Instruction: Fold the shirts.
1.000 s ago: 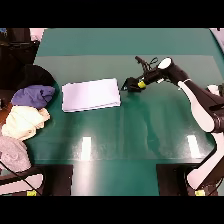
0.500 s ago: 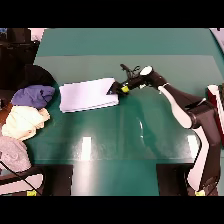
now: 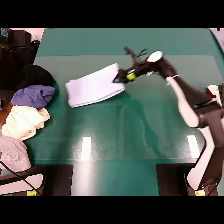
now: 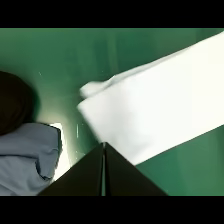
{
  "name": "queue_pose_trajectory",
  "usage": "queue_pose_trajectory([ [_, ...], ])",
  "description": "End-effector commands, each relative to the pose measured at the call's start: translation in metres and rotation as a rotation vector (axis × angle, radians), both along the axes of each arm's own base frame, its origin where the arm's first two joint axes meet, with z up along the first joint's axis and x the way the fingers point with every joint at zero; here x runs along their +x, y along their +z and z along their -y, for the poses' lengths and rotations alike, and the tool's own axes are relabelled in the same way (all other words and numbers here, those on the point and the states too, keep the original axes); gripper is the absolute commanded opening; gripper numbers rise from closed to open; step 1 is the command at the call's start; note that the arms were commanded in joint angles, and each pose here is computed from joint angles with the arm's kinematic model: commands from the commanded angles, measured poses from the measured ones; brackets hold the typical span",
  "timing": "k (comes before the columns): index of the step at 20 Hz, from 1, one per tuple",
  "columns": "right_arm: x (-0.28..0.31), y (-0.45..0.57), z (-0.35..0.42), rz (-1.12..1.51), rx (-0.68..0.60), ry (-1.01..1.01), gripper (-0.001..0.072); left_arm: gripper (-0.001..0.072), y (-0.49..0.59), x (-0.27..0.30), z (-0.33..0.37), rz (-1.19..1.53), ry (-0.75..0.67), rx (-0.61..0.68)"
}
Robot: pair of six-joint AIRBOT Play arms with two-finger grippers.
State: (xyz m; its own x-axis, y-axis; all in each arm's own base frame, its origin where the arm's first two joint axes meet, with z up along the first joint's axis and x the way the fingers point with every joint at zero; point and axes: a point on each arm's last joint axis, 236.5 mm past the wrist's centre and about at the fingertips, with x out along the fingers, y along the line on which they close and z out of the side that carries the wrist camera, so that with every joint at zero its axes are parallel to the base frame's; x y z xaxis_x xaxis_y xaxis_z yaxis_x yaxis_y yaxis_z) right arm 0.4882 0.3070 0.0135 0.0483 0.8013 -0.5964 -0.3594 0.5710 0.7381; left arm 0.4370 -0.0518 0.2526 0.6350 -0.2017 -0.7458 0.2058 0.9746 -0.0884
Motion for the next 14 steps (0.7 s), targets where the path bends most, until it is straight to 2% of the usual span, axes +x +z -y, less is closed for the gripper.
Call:
queue_pose_trajectory([
  [1, 0.010, 0.032, 0.115, 0.039, -0.136, -0.106, 0.0011, 0.0030, -0.002, -0.002, 0.001, -0.011, -0.006, -0.002],
  [5, 0.015, 0.067, 0.278, 0.107, -0.301, -0.390, 0.0011, 0.0030, -0.001, -0.008, 0.018, -0.029, -0.051, -0.056],
  [9, 0.002, 0.098, 0.413, 0.145, -0.353, -0.668, 0.0011, 0.0030, 0.001, -0.014, 0.036, -0.044, -0.101, -0.120],
  [14, -0.003, 0.126, 0.528, 0.257, -0.398, -0.944, 0.0011, 0.0030, 0.004, -0.025, 0.056, -0.076, -0.156, -0.190],
])
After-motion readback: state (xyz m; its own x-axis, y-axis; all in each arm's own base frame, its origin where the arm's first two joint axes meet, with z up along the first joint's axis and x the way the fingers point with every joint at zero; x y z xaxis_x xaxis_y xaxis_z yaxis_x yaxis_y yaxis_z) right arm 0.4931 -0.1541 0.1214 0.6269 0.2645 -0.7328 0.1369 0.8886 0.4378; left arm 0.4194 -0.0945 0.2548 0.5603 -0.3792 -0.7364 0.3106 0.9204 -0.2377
